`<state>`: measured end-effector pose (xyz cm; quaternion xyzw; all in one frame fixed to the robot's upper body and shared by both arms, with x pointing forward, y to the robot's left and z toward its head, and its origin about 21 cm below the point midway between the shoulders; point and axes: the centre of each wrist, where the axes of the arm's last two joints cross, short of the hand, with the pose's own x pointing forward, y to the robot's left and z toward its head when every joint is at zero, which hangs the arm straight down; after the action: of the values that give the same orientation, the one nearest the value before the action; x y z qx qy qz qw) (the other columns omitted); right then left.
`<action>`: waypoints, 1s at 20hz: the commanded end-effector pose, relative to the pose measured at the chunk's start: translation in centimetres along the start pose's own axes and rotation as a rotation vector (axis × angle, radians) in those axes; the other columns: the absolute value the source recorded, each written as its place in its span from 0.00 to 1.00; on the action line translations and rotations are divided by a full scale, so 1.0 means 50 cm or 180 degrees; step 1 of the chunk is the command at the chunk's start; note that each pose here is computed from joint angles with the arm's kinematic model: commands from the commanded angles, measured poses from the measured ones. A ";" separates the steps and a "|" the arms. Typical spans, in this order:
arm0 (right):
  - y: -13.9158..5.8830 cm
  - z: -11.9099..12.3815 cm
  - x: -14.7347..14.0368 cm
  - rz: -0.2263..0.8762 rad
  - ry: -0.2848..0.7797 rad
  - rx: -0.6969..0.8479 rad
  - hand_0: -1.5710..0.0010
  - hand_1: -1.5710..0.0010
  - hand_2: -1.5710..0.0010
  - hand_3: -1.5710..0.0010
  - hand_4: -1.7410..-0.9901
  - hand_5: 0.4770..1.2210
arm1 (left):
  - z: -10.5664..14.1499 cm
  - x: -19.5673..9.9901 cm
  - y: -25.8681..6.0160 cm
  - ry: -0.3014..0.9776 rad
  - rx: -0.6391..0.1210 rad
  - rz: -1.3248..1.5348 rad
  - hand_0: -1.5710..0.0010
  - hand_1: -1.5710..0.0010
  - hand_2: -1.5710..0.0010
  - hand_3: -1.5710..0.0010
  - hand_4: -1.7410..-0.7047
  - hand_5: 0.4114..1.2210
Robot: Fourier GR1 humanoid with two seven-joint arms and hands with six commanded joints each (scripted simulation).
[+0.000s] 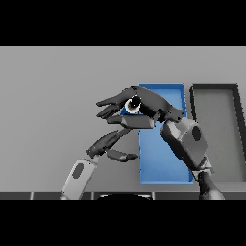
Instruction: Pick up the blue pipe and place it into the blue bin.
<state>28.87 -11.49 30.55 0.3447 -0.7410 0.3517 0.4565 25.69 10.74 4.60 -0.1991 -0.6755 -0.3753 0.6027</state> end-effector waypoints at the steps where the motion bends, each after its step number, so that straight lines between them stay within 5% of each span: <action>1: -0.013 -0.003 0.022 0.0064 -0.0115 -0.0170 0.00 0.00 0.00 0.00 0.00 1.00 | 0.001 -0.001 -0.005 0.0048 -0.0009 -0.0002 1.00 1.00 1.00 1.00 0.81 0.03; 6: -0.120 0.001 0.056 0.0321 0.0103 -0.0963 0.00 0.00 0.00 0.00 0.00 1.00 | -0.003 0.007 0.013 0.0081 0.0030 -0.0036 1.00 1.00 1.00 1.00 0.82 0.01; 11: -0.213 0.084 0.015 0.0414 0.0518 -0.1554 0.00 0.00 0.00 0.00 0.00 1.00 | 0.002 0.003 0.013 0.0054 0.0038 -0.0112 1.00 1.00 1.00 1.00 0.84 0.00; 14: -0.227 0.152 -0.033 0.0280 0.0785 -0.1814 0.00 0.00 0.00 0.00 0.00 1.00 | 0.004 -0.004 0.010 0.0071 0.0025 -0.0130 1.00 1.00 1.00 1.00 0.84 0.01; 20: -0.191 0.266 -0.129 0.0068 0.1368 -0.2178 0.00 0.00 0.00 0.00 0.00 1.00 | 0.014 -0.004 0.006 0.0044 0.0024 -0.0025 1.00 1.00 1.00 1.00 0.83 0.01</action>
<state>33.28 -26.35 22.04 0.0837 -0.7057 0.1535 0.6866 25.45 11.49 4.48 -0.1922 -0.6736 -0.3761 0.6065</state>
